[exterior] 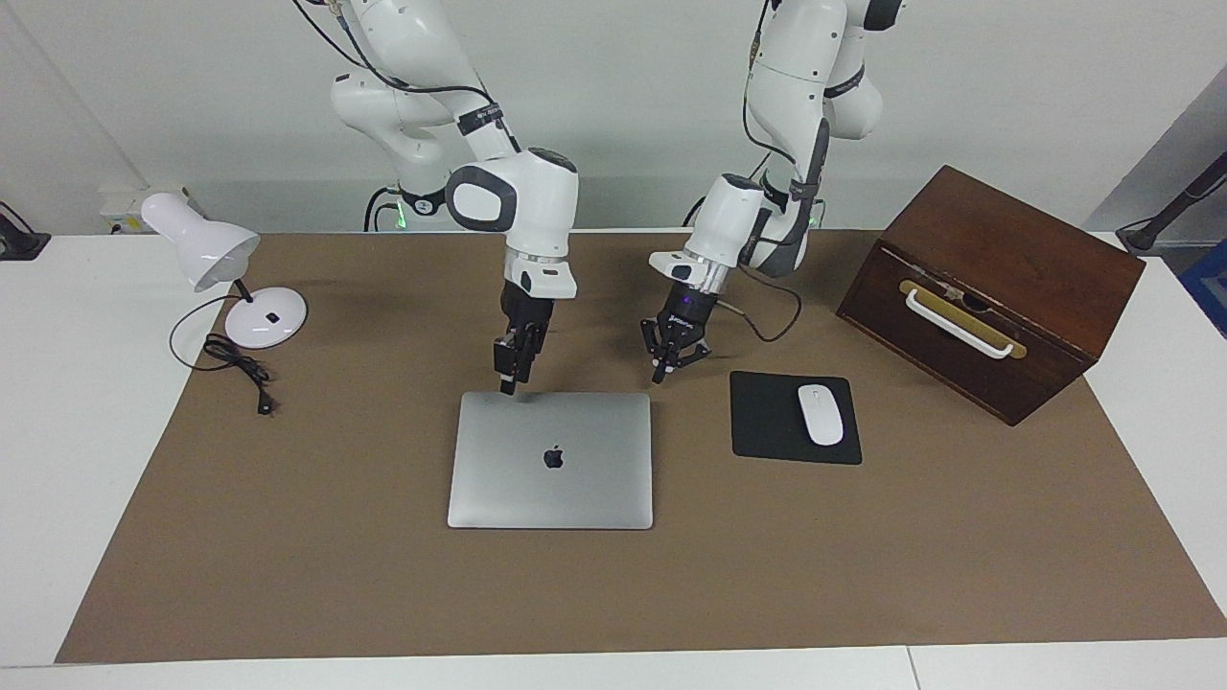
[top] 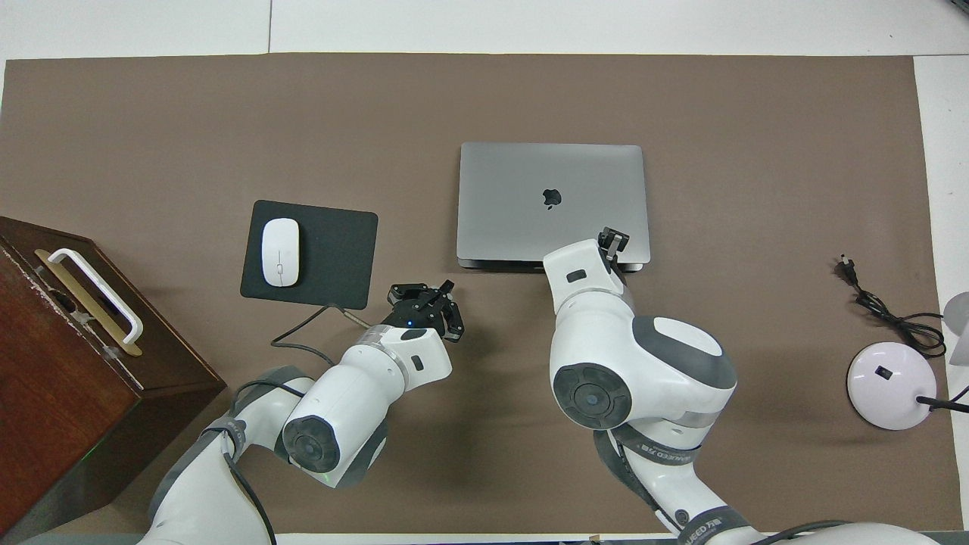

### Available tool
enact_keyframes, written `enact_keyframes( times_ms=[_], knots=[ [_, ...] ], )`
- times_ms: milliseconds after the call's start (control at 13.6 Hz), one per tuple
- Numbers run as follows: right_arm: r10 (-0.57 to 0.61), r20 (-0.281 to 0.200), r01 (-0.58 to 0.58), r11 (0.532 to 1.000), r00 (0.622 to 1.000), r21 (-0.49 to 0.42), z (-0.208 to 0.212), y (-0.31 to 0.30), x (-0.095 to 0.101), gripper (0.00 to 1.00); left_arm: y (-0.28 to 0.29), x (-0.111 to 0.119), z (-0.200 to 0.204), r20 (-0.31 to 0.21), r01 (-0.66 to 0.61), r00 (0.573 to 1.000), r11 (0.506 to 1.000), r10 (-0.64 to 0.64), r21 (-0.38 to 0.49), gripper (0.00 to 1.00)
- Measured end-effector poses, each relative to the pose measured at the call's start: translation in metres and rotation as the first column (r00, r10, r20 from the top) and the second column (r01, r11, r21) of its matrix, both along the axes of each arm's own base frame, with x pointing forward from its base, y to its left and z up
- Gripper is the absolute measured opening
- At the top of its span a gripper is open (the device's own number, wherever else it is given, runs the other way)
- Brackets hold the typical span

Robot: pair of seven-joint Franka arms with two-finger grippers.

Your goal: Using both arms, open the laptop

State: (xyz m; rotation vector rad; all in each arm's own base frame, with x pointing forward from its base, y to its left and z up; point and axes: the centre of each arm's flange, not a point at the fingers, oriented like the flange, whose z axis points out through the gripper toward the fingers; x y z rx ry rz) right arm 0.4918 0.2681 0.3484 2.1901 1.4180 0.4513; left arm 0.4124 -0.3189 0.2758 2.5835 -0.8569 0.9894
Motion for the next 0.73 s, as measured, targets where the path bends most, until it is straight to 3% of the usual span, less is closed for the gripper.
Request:
enact_keyframes(
  times_ms=[733],
  knots=[
    [0.001, -0.003, -0.001, 1.000, 1.000, 0.001, -0.001, 0.000, 0.000, 0.50, -0.016, 0.014, 0.000, 0.018, 0.014, 1.000, 1.000, -0.013, -0.014, 0.01]
  ],
)
